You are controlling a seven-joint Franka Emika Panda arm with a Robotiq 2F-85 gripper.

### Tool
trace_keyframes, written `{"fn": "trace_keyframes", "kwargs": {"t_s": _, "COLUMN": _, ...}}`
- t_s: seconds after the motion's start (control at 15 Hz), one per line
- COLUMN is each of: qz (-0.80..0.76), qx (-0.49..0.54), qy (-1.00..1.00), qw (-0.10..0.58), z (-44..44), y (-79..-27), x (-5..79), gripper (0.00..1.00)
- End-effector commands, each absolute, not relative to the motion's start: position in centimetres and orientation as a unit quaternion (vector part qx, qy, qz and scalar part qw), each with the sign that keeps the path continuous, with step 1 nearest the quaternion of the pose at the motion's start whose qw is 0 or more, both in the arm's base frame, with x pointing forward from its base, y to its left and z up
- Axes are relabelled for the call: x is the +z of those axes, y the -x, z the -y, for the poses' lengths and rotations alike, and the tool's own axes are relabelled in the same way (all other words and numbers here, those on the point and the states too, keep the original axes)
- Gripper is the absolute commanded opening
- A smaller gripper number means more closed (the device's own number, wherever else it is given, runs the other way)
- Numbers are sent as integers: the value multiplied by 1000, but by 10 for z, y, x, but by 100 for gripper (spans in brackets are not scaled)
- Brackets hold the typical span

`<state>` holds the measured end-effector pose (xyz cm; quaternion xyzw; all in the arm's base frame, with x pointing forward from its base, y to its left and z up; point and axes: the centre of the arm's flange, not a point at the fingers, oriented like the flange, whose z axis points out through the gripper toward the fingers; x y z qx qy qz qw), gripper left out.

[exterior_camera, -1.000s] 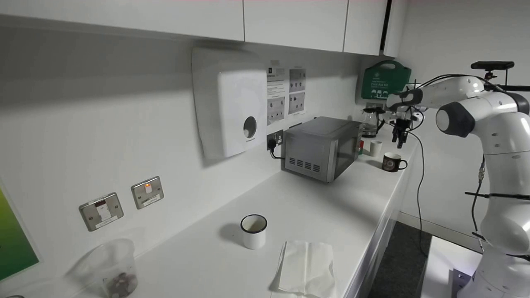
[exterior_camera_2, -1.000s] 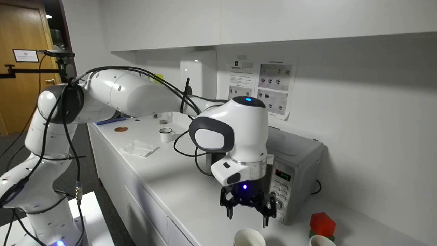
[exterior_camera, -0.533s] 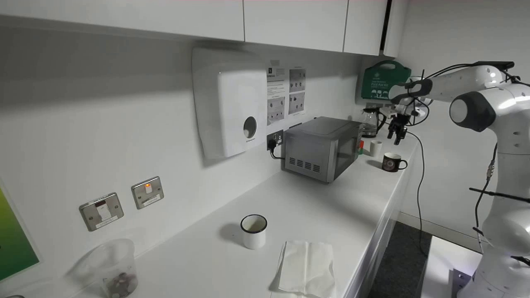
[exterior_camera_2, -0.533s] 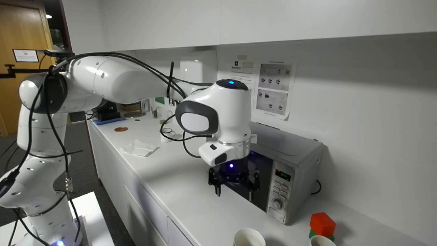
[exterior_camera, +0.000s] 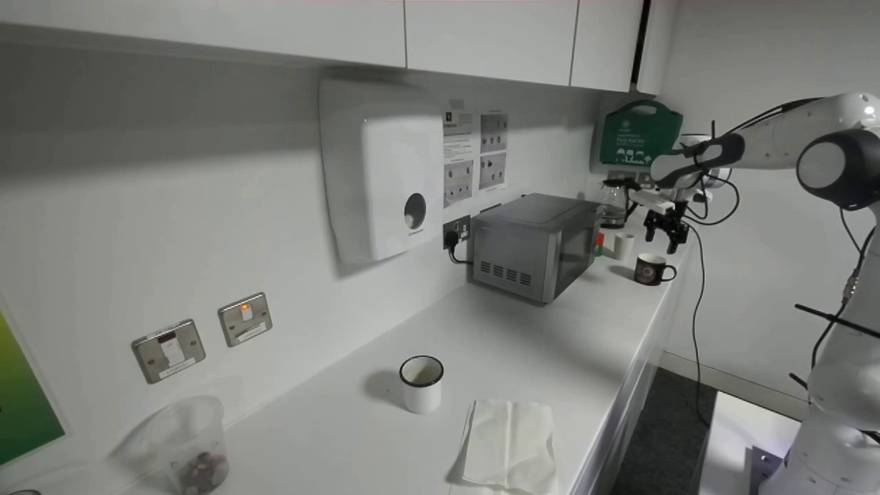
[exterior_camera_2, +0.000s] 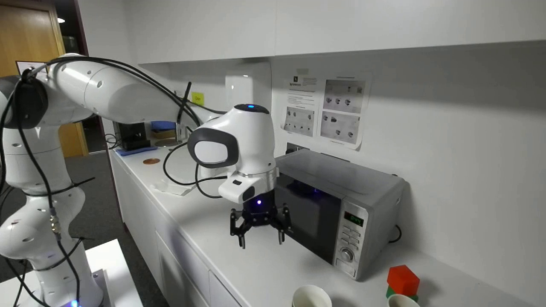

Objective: Pick up the cup and put it on the right side of the counter

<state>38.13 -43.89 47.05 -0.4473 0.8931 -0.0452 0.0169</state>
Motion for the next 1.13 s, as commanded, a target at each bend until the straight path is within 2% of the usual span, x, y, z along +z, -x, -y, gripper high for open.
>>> {"fn": "trace_keyframes", "kwargs": {"t_s": 0.0, "qz": -846, "qx": -80, "qy": 527, "qw": -12, "z": 384, "y": -341, "x": 461, "gripper": 100}}
{"fn": "trace_keyframes", "kwargs": {"t_s": 0.47, "qz": -735, "qx": -73, "qy": 673, "qw": -47, "z": 341, "y": -307, "x": 458, "gripper": 100}}
{"fn": "trace_keyframes", "kwargs": {"t_s": 0.67, "qz": -742, "qx": -60, "qy": 666, "qw": -44, "z": 347, "y": -321, "x": 456, "gripper": 100}}
{"fn": "trace_keyframes", "kwargs": {"t_s": 1.07, "qz": -734, "qx": -63, "qy": 676, "qw": -39, "z": 340, "y": -316, "x": 458, "gripper": 100}}
